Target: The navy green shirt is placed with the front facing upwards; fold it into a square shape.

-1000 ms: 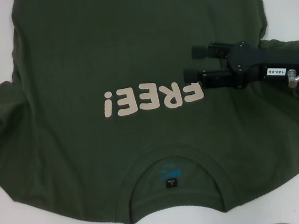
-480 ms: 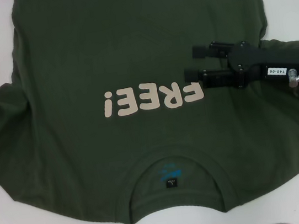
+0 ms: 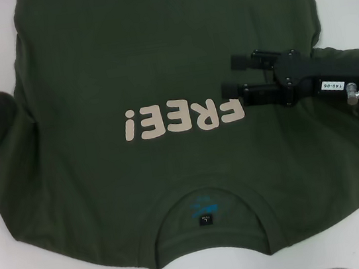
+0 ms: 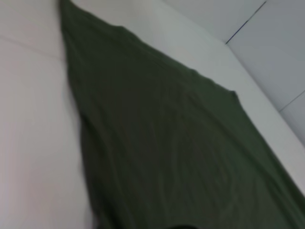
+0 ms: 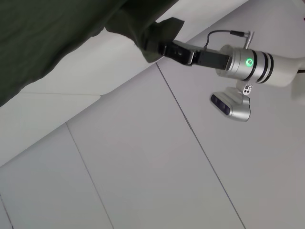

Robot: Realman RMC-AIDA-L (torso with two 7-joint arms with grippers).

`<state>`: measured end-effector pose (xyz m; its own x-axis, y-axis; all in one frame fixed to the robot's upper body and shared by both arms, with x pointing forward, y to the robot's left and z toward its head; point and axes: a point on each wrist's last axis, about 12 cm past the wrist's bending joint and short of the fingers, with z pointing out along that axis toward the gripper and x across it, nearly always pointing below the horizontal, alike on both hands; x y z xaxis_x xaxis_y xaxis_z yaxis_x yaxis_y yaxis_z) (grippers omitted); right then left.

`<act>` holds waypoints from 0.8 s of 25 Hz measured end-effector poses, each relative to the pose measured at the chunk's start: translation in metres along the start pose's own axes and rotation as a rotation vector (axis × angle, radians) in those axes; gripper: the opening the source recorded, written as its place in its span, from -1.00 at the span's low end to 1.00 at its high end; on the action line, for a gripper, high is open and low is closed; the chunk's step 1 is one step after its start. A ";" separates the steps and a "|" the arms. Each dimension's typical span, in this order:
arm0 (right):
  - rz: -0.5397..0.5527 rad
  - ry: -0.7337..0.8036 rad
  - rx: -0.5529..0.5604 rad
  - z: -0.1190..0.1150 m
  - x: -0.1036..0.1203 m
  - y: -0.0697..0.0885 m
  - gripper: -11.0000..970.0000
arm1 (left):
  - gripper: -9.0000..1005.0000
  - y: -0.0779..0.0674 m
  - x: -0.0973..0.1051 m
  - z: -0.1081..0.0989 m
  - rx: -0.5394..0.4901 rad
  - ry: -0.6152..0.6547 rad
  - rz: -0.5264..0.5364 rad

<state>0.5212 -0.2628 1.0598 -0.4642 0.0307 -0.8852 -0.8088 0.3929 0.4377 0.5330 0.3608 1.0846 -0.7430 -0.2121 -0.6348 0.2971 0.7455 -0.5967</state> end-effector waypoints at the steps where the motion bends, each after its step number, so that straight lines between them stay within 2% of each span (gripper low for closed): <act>1: 0.000 0.000 0.000 0.000 0.000 0.000 0.89 | -0.96 -0.001 -0.001 0.001 0.007 -0.006 0.001; 10: 0.003 0.001 -0.001 0.000 0.001 0.001 0.89 | -0.96 -0.010 -0.008 0.011 0.047 -0.023 0.000; 20: 0.003 0.005 -0.002 0.000 0.002 0.001 0.89 | -0.96 -0.017 -0.003 0.023 0.068 -0.022 -0.015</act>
<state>0.5195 -0.2621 1.0584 -0.4681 0.0277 -0.8832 -0.8082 0.3907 0.4406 0.5440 0.3346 1.0854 -0.7344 -0.2377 -0.6357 0.3266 0.6973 -0.6380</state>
